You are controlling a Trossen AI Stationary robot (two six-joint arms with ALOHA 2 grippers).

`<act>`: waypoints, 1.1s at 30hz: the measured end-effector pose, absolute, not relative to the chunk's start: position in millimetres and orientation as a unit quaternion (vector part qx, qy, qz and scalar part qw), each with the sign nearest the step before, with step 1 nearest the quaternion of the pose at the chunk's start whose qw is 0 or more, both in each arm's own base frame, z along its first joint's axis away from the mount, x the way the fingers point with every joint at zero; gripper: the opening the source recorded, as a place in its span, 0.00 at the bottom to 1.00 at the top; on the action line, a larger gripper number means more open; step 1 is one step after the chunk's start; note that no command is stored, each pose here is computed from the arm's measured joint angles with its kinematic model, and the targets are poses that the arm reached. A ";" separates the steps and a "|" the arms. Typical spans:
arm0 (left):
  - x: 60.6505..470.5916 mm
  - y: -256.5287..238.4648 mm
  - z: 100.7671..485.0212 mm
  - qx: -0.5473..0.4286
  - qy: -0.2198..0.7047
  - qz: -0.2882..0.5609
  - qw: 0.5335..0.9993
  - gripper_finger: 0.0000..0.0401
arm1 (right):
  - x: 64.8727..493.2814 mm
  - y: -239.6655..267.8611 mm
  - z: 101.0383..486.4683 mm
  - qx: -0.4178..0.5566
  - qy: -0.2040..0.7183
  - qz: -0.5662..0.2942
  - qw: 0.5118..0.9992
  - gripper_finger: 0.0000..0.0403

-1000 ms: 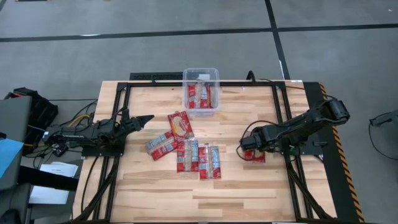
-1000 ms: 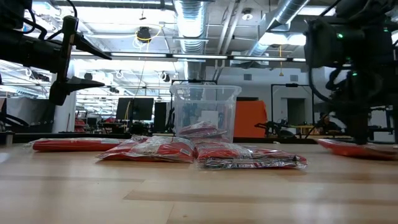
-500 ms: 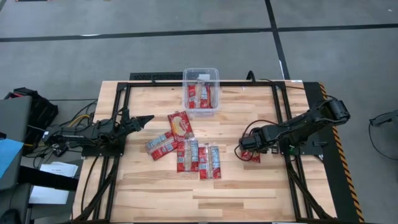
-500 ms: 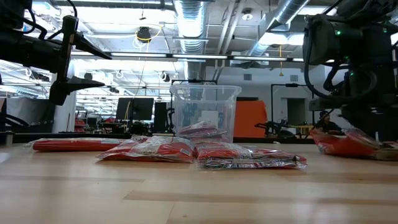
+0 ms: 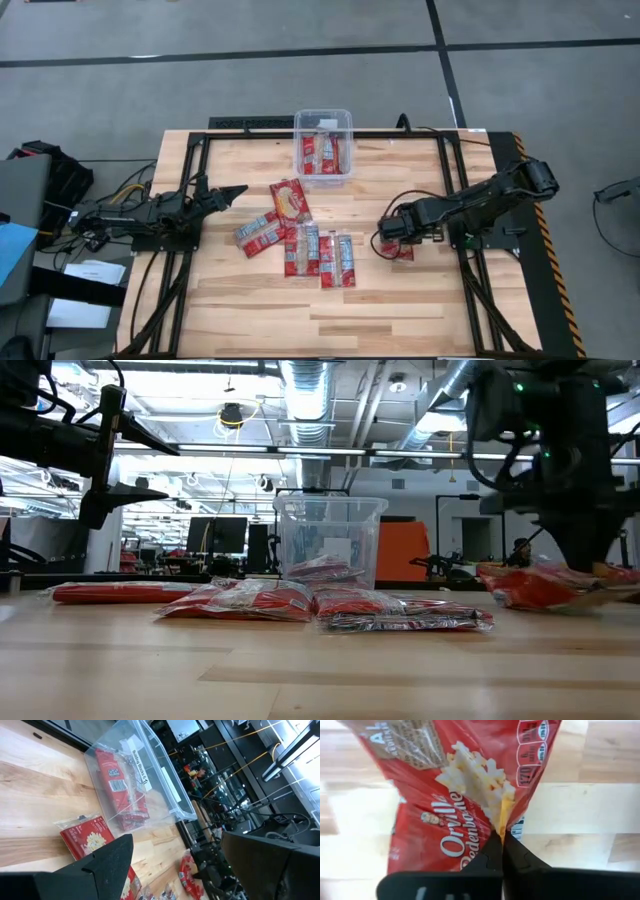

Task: Sort popcorn bags into baskets
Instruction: Put the red popcorn bag into the transparent bin

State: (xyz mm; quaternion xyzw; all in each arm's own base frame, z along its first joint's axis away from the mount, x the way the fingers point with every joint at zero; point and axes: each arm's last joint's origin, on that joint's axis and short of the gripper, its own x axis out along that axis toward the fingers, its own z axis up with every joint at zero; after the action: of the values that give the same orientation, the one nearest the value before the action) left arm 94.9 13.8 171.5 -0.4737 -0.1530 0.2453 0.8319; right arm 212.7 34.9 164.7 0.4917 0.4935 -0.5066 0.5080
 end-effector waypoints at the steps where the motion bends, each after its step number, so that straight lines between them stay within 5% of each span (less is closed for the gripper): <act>1: 94.8 13.8 171.5 -0.474 -0.154 0.246 0.832 0.73 | 215.5 33.6 168.5 0.491 0.494 -0.502 0.513 0.01; 10: 94.8 14.0 171.6 -0.474 -0.155 0.248 0.830 0.73 | 245.2 10.8 225.3 0.468 0.483 -0.453 0.585 0.01; 20: 94.8 13.9 171.5 -0.474 -0.155 0.248 0.831 0.73 | 262.3 -15.4 329.1 0.430 0.448 -0.374 0.688 0.02; 26: 94.8 13.9 171.6 -0.474 -0.155 0.248 0.830 0.73 | 264.3 -38.1 383.9 0.413 0.376 -0.340 0.757 0.01; 33: 94.8 13.9 171.5 -0.475 -0.155 0.248 0.830 0.73 | 277.4 -85.9 401.5 0.381 0.265 -0.338 0.819 0.01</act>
State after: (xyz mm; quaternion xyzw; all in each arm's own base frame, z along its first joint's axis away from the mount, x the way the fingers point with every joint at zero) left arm 94.8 13.9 171.5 -0.4746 -0.1548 0.2475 0.8303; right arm 277.4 -85.9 401.5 0.3811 0.2654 -0.3378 0.8186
